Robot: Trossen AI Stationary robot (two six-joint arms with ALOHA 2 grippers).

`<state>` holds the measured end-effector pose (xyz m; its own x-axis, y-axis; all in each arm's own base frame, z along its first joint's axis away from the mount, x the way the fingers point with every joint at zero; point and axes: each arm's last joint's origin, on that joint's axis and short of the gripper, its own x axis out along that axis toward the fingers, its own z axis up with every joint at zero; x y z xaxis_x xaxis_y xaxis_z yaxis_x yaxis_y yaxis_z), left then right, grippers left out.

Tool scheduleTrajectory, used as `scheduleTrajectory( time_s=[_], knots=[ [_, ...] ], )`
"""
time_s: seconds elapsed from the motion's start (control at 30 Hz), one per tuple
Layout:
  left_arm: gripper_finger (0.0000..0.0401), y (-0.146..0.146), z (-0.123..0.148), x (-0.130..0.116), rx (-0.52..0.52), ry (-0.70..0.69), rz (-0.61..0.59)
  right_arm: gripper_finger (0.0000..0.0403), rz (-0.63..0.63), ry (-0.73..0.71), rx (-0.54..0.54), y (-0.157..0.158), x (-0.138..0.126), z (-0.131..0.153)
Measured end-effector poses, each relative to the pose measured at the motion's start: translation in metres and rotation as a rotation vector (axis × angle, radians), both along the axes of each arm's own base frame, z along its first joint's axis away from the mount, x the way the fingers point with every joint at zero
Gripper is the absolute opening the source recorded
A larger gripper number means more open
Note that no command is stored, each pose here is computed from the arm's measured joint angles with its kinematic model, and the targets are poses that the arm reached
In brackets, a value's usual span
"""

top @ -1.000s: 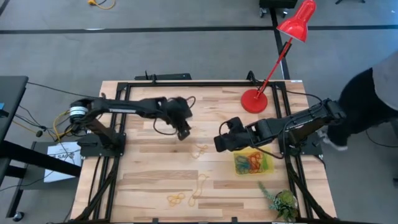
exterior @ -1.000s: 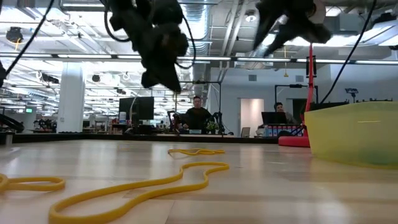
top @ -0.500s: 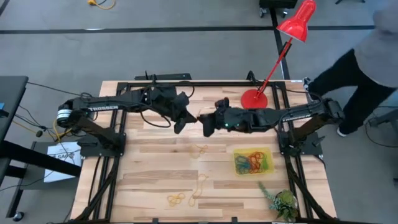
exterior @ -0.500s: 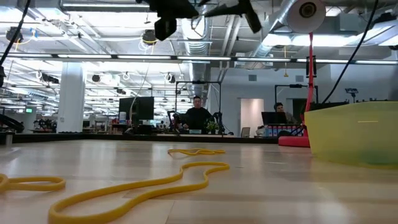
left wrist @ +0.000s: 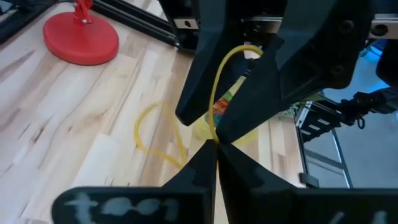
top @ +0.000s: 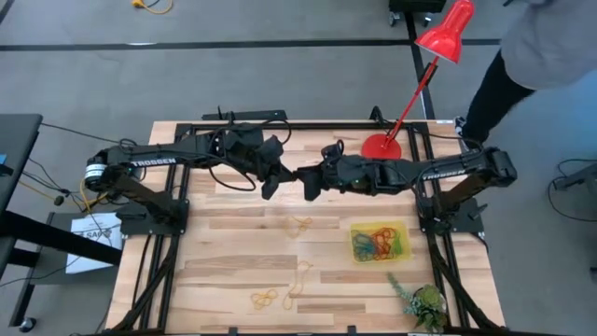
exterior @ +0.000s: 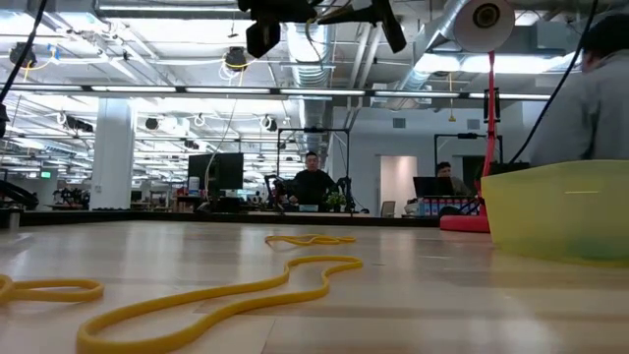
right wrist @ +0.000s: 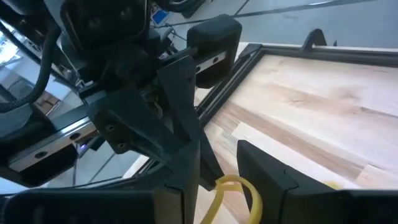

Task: Pick and place items into bin
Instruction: Put the yellow rubber band into the yellow bin

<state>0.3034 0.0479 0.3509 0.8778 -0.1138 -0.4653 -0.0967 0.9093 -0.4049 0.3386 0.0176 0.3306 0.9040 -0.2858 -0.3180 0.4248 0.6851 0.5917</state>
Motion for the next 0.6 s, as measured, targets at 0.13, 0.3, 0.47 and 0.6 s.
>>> scheduleTrajectory(
  time_s=[0.13, 0.3, 0.47, 0.6],
  knots=[
    [0.0000, 0.0010, -0.0008, -0.0004, 0.016, 0.012, 0.032, 0.0102, 0.004, 0.009, 0.000, 0.0013, -0.0004, -0.0009],
    [0.0000, 0.0020, -0.0035, -0.0020, 0.034, 0.048, 0.070, 0.0102, 0.012, 0.020, -0.001, 0.0038, -0.0009, -0.0019],
    [0.0000, 0.0024, -0.0045, -0.0026, 0.041, 0.061, 0.086, 0.0102, 0.011, 0.020, -0.001, 0.0037, -0.0009, -0.0019],
    [0.0000, 0.0024, -0.0043, -0.0026, 0.041, 0.059, 0.086, 0.0102, 0.011, 0.048, -0.002, 0.0036, -0.0019, -0.0044]
  ],
)
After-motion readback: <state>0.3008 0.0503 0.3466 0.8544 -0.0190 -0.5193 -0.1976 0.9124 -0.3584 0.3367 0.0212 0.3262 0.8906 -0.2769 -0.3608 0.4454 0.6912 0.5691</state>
